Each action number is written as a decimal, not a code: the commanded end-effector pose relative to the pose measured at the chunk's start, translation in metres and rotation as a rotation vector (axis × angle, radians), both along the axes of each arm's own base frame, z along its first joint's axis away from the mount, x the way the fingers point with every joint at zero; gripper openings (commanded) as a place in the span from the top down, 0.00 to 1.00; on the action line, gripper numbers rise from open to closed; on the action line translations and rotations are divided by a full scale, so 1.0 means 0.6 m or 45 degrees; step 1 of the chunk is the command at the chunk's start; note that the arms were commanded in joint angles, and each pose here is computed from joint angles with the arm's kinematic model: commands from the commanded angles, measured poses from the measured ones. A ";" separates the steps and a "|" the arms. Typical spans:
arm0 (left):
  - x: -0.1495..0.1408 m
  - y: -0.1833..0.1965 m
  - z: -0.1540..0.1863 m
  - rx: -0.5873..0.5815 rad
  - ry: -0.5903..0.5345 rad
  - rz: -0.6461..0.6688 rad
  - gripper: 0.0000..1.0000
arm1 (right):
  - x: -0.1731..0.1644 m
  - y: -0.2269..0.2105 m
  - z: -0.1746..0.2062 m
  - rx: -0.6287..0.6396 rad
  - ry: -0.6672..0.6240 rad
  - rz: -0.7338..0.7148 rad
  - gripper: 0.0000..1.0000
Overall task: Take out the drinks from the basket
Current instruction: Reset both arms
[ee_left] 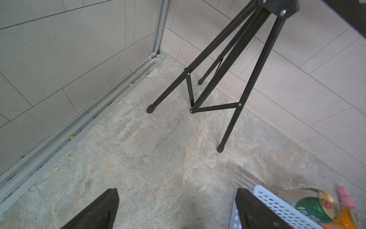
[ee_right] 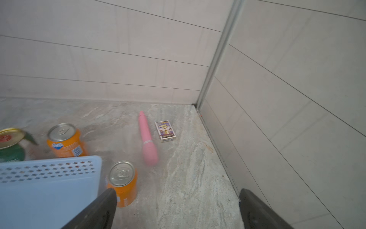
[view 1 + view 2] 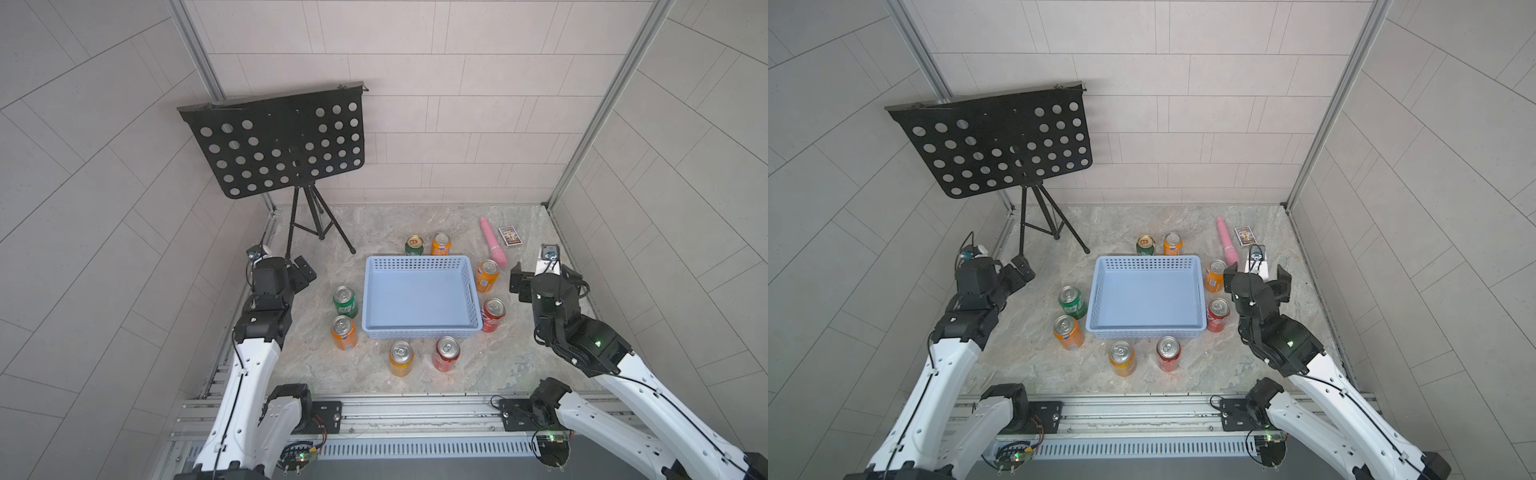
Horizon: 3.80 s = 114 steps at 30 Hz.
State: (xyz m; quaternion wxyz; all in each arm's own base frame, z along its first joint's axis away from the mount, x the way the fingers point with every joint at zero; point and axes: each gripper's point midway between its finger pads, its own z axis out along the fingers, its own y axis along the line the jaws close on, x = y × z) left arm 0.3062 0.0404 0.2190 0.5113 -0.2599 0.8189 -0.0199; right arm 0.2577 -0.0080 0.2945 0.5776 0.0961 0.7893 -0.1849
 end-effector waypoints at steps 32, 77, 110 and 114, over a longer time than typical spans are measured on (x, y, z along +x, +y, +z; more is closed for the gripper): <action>0.065 0.081 -0.123 0.456 -0.039 0.262 0.00 | 0.072 -0.106 -0.188 -0.041 -0.030 -0.209 0.00; 0.127 0.022 -0.213 0.557 0.053 -0.026 0.00 | 0.204 -0.075 -0.327 0.047 -0.016 -0.024 0.00; 0.127 0.021 -0.215 0.558 0.057 -0.026 0.00 | 0.203 -0.075 -0.328 0.048 -0.013 -0.024 0.00; 0.127 0.022 -0.214 0.559 0.057 -0.024 0.00 | 0.204 -0.075 -0.327 0.047 -0.015 -0.024 0.00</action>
